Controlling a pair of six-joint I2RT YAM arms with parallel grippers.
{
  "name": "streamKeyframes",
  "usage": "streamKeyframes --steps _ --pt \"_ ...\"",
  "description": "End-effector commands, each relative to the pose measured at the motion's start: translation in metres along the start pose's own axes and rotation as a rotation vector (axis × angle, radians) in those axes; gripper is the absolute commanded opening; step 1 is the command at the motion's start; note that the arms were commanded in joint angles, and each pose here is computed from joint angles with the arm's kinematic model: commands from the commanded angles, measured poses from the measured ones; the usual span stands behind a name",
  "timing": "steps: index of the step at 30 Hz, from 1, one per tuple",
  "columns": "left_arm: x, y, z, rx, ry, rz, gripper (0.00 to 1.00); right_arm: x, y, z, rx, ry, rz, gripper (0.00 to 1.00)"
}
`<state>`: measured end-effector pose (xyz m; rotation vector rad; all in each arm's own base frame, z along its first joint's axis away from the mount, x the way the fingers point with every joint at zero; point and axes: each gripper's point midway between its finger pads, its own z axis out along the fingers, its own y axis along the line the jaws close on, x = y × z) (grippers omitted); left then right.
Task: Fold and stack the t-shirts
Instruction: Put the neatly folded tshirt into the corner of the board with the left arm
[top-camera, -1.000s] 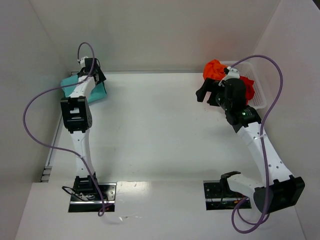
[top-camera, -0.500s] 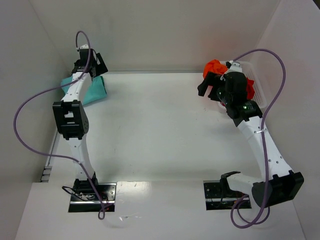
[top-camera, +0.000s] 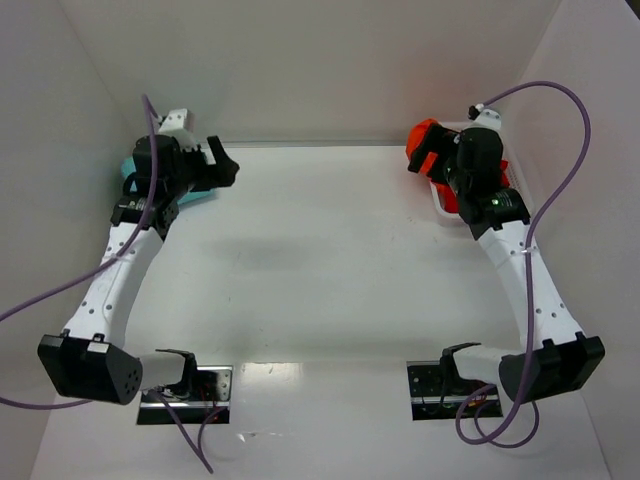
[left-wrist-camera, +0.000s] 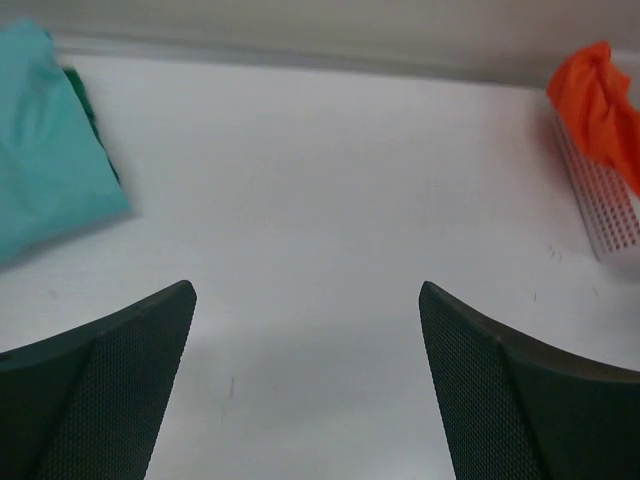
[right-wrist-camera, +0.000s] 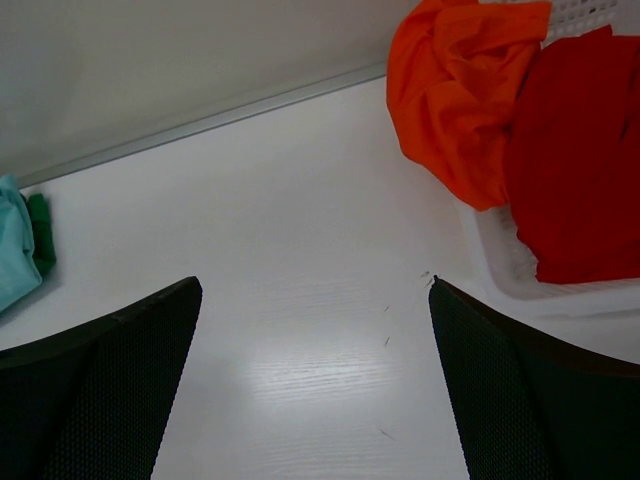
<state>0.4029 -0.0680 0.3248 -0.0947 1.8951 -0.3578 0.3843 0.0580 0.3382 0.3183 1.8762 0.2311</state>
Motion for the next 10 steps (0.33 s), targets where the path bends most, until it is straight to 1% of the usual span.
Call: streamKeyframes --steps 1,3,4,5,7,8,9,10 --pt "0.058 -0.01 0.001 0.094 0.163 -0.054 1.0 -0.002 -0.008 0.018 0.034 -0.018 0.009 1.0" --pt "0.072 -0.008 -0.006 0.096 0.193 -0.06 1.0 0.015 -0.007 0.026 0.023 0.026 0.026 1.0" --pt "0.075 -0.008 -0.008 0.096 0.195 -0.061 1.0 0.013 -0.007 0.024 0.015 0.008 0.03 1.0" --pt "0.073 -0.009 -0.013 0.099 0.184 -0.059 1.0 0.023 -0.009 0.023 0.013 0.029 0.027 1.0" --pt "0.074 -0.003 -0.017 0.064 0.169 -0.055 1.0 0.015 -0.007 0.01 -0.008 -0.019 0.046 1.0" --pt "0.074 -0.003 -0.023 0.067 0.159 -0.053 1.0 0.021 -0.01 0.009 -0.007 -0.015 0.045 1.0" --pt "0.074 -0.002 -0.025 0.057 0.153 -0.052 1.0 0.017 -0.013 0.007 -0.006 -0.025 0.051 1.0" --pt "0.069 -0.002 -0.027 0.055 0.13 -0.048 1.0 0.023 -0.017 0.008 0.002 -0.005 0.051 1.0"
